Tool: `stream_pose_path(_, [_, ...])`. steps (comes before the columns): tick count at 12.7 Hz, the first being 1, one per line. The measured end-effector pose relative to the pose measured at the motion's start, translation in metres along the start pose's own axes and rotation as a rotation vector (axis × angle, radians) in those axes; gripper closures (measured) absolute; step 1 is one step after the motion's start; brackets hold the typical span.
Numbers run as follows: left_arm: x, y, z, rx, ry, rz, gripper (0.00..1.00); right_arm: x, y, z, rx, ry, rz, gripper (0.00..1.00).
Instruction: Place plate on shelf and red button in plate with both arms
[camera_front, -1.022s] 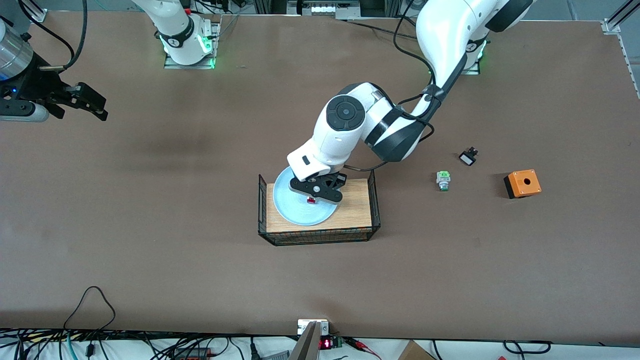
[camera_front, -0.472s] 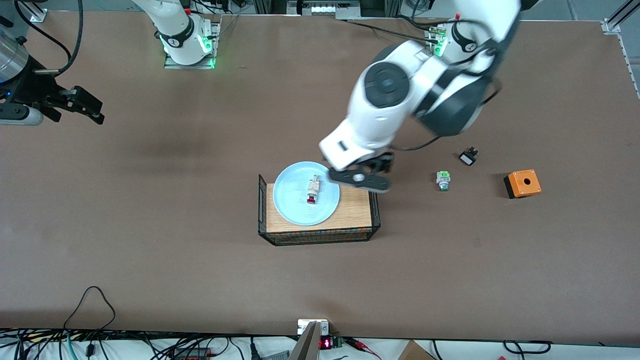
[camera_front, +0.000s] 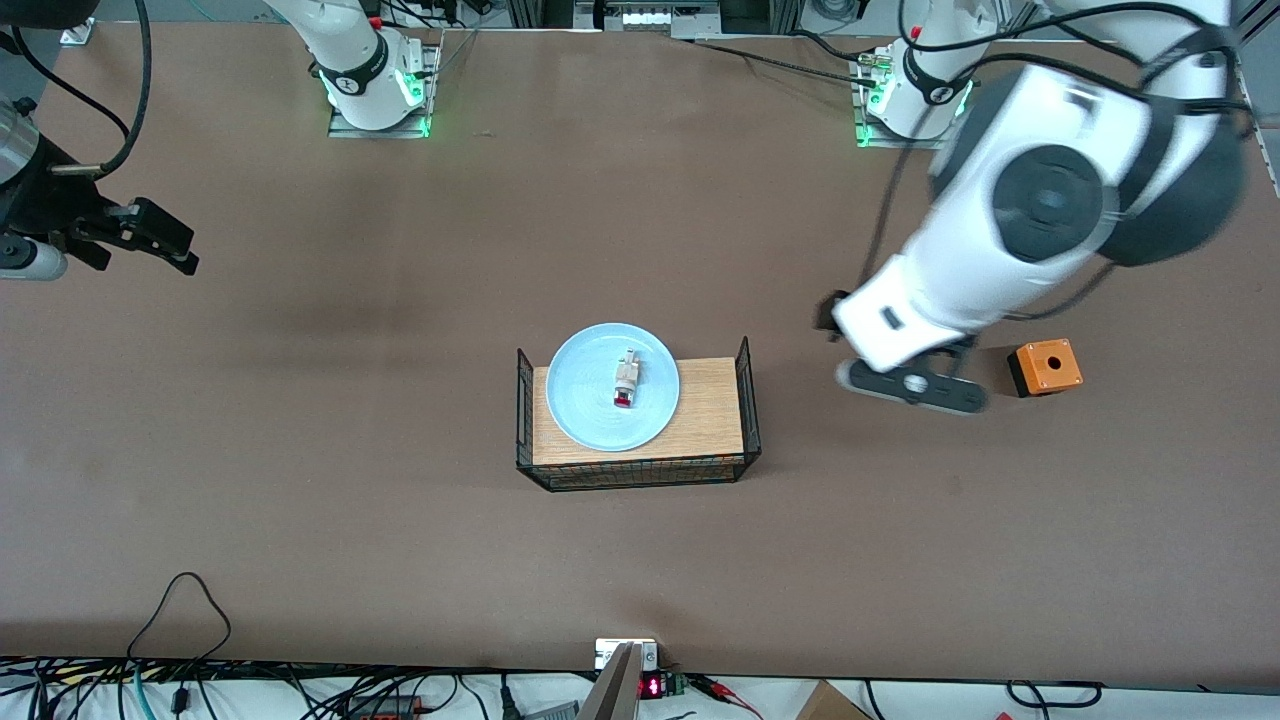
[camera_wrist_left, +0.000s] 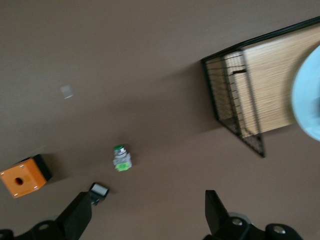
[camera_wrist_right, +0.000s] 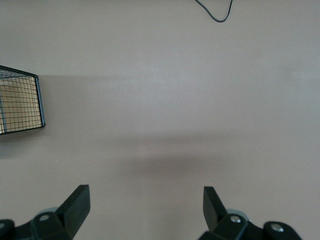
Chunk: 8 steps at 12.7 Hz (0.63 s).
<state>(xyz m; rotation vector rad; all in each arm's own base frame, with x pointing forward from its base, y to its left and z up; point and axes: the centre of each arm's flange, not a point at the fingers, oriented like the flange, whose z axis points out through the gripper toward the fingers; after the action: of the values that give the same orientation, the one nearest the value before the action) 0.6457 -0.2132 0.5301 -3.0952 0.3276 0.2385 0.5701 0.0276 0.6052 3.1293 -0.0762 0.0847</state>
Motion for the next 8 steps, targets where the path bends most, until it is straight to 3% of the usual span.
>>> stream_pose_path(3, [-0.013, -0.064, -0.012, 0.007, -0.026, 0.000, 0.00, 0.001, 0.000, 0.002, 0.000, -0.003, -0.002, 0.00])
stream_pose_path(5, [-0.027, -0.104, -0.022, 0.014, 0.057, -0.031, 0.00, 0.001, 0.000, 0.001, 0.000, -0.002, -0.002, 0.00])
stream_pose_path(8, [-0.070, -0.151, -0.028, -0.040, 0.156, -0.113, 0.00, 0.001, -0.001, 0.001, 0.000, -0.003, -0.004, 0.00])
